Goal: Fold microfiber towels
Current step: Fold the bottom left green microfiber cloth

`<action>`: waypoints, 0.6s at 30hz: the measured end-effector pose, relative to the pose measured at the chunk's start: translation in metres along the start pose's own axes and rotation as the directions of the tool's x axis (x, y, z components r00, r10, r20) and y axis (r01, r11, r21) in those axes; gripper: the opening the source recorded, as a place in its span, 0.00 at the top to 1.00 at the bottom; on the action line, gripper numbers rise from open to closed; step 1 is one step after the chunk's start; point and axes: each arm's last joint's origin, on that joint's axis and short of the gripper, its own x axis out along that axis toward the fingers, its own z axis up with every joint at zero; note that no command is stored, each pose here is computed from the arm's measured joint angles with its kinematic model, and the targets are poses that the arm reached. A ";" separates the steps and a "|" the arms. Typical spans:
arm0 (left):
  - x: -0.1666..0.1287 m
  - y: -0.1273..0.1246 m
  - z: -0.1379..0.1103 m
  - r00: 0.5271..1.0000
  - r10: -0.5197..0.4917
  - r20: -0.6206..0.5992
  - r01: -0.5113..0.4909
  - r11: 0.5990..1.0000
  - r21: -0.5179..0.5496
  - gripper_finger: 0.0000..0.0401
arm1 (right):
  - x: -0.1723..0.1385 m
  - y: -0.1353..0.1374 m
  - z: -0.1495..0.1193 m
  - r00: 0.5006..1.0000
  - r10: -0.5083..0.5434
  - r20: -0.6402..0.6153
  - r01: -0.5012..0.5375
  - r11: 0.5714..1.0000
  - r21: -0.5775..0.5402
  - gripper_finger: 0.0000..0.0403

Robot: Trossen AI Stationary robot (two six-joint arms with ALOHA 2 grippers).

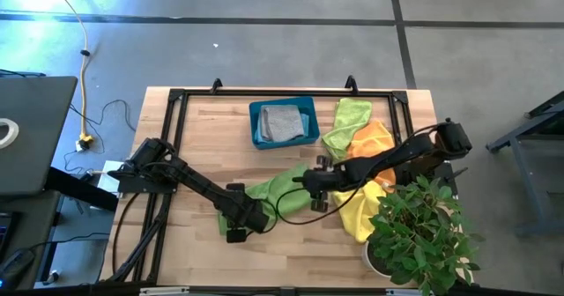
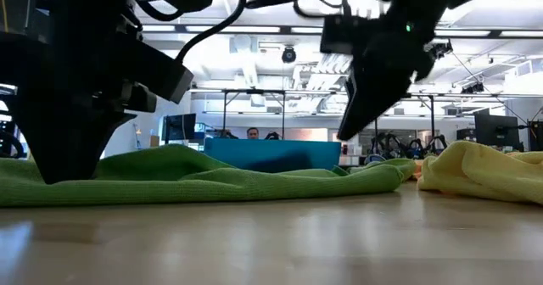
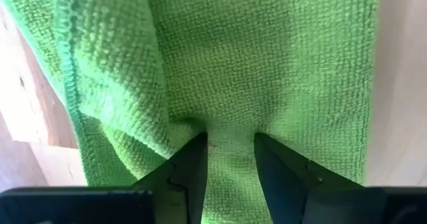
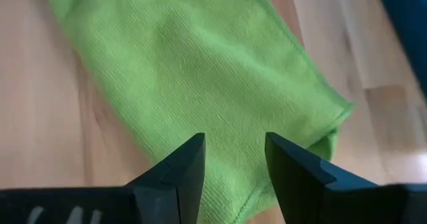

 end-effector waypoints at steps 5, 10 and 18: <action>-0.001 0.000 0.000 1.000 0.001 0.003 -0.001 1.000 -0.001 0.71 | 0.021 0.000 -0.012 1.000 -0.003 0.003 0.003 0.999 0.049 0.63; -0.001 0.000 0.000 1.000 -0.001 0.008 0.001 1.000 -0.001 0.71 | 0.033 -0.005 -0.021 0.999 -0.019 -0.043 0.021 0.998 0.052 0.63; -0.002 0.002 0.001 1.000 -0.001 0.004 0.001 1.000 -0.015 0.71 | 0.030 -0.005 -0.035 0.973 0.084 -0.217 -0.067 0.994 0.086 0.63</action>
